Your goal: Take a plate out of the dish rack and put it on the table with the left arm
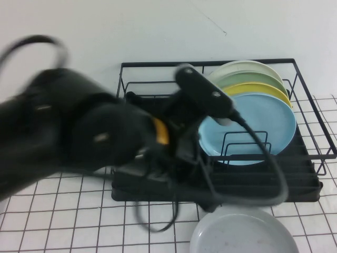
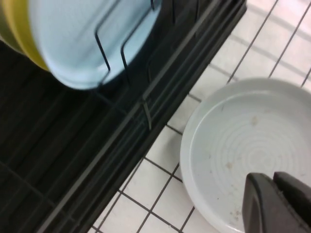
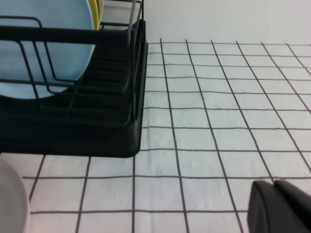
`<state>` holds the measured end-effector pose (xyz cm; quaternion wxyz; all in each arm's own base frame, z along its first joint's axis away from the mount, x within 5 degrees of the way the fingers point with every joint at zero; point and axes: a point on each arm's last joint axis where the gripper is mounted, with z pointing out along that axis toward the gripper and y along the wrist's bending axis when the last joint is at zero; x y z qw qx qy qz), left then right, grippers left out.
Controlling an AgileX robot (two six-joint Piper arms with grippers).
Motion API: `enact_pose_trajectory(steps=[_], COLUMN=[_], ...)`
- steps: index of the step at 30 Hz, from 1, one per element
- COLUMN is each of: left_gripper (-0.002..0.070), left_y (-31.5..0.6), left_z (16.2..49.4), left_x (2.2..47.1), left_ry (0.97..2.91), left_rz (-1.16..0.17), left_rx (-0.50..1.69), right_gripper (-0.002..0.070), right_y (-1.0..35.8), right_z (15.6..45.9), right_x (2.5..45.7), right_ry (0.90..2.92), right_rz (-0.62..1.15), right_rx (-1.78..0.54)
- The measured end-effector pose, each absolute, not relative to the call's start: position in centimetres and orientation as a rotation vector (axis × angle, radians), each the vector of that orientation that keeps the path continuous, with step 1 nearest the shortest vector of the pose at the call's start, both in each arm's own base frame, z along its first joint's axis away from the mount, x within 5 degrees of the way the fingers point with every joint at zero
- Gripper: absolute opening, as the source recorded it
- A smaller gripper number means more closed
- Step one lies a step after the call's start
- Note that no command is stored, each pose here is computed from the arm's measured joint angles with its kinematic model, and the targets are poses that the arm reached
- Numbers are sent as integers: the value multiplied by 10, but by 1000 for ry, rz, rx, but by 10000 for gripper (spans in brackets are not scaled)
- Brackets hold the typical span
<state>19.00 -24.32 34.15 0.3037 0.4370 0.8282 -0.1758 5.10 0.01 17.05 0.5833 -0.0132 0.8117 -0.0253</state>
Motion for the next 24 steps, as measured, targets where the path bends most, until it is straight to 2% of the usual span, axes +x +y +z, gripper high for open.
enact_pose_trajectory(steps=[4,9,14,20,24], left_gripper=[3,2,1,1,1], left_y=[-208,-174,-149,-140,-139], left_z=[365,372,362,332,324], left_x=[161,134,113,103,102], left_ry=[2079,2000,1937,2012,2039], left_rz=[-515,-546,-587,-604,-597], left_rx=[1098,1055,1004,1013,1025], right_gripper=[-1,-1,-1,-1,-1], right_y=[0,0,0,0,0], right_z=[171,171,171,171,171], right_x=[51,51,51,51,51], right_ry=[1895,1895,1895,1895,1895], right_rz=[-59,-59,-59,-59,-59], right_rx=[-31,-31,-31,-31,-31])
